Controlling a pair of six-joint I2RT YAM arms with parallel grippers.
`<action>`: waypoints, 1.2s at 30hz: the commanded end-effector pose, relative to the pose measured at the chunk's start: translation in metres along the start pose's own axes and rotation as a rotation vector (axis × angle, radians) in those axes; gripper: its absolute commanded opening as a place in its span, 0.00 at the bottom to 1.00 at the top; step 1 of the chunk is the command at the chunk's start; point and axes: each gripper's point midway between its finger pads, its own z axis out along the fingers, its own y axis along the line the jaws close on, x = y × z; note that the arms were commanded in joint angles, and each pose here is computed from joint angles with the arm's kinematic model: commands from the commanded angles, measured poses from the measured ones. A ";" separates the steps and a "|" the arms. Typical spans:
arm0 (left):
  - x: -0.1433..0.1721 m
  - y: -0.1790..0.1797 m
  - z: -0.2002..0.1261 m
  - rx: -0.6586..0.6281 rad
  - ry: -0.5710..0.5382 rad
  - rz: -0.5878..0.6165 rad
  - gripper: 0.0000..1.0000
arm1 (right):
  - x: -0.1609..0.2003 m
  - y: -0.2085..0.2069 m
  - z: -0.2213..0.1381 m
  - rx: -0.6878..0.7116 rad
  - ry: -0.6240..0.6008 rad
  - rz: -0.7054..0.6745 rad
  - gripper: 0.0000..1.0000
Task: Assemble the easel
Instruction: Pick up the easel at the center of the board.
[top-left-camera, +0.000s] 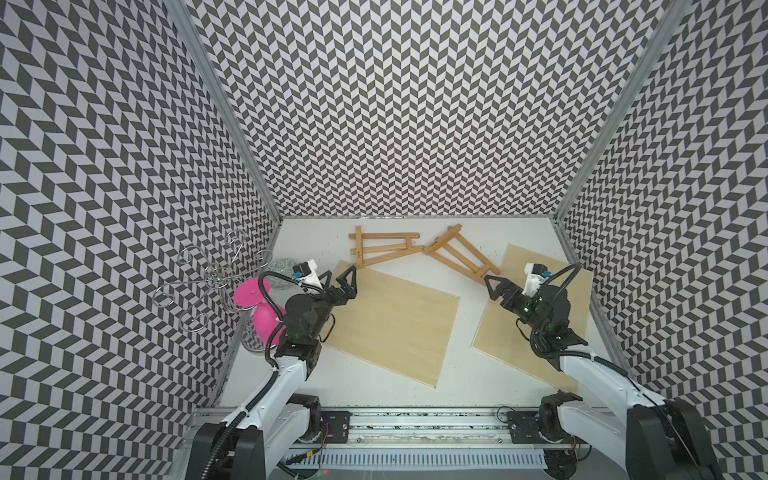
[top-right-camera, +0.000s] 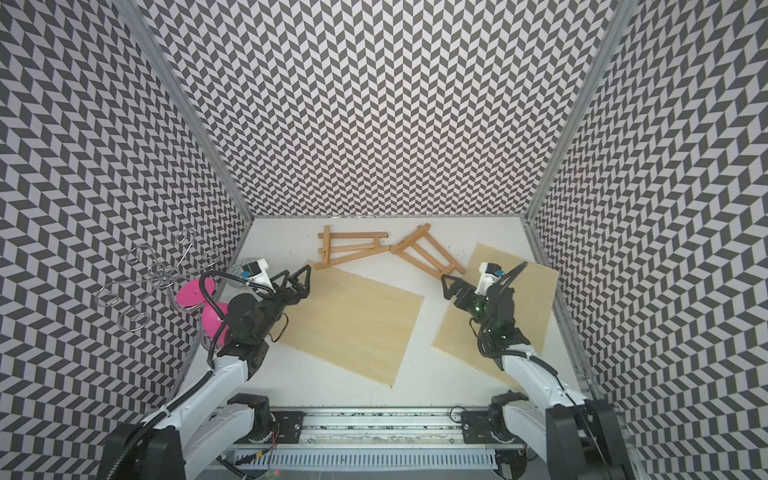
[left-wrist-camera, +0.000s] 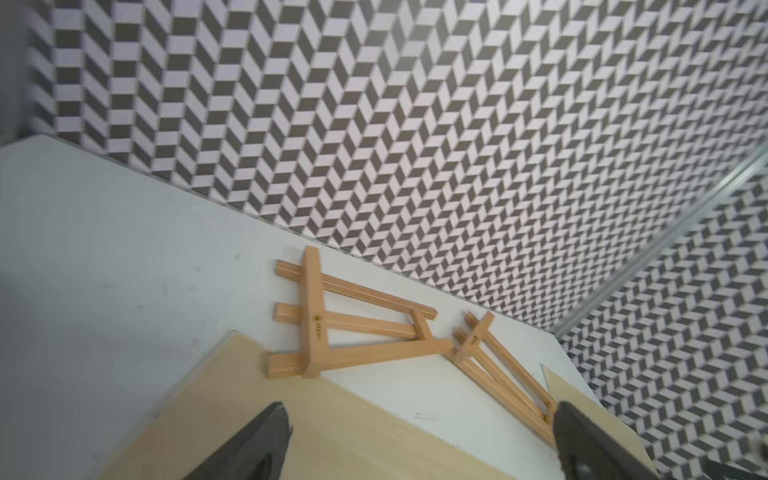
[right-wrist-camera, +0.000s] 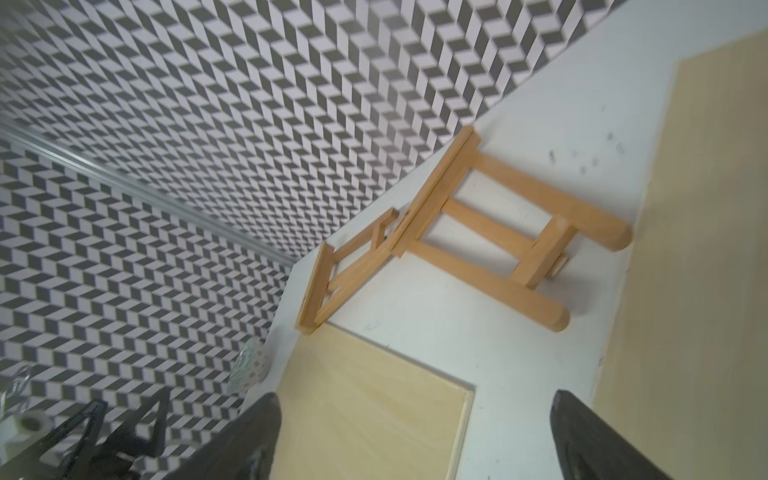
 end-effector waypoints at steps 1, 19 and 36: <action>0.018 -0.023 0.003 0.050 0.047 0.056 1.00 | 0.001 0.016 0.014 -0.079 0.047 0.099 0.99; 0.075 -0.102 0.041 0.161 0.178 0.241 0.99 | 0.012 -0.042 0.080 0.044 0.043 0.337 0.86; 0.095 -0.131 0.062 0.176 0.214 0.313 1.00 | -0.001 -0.073 0.104 0.131 -0.023 0.435 0.71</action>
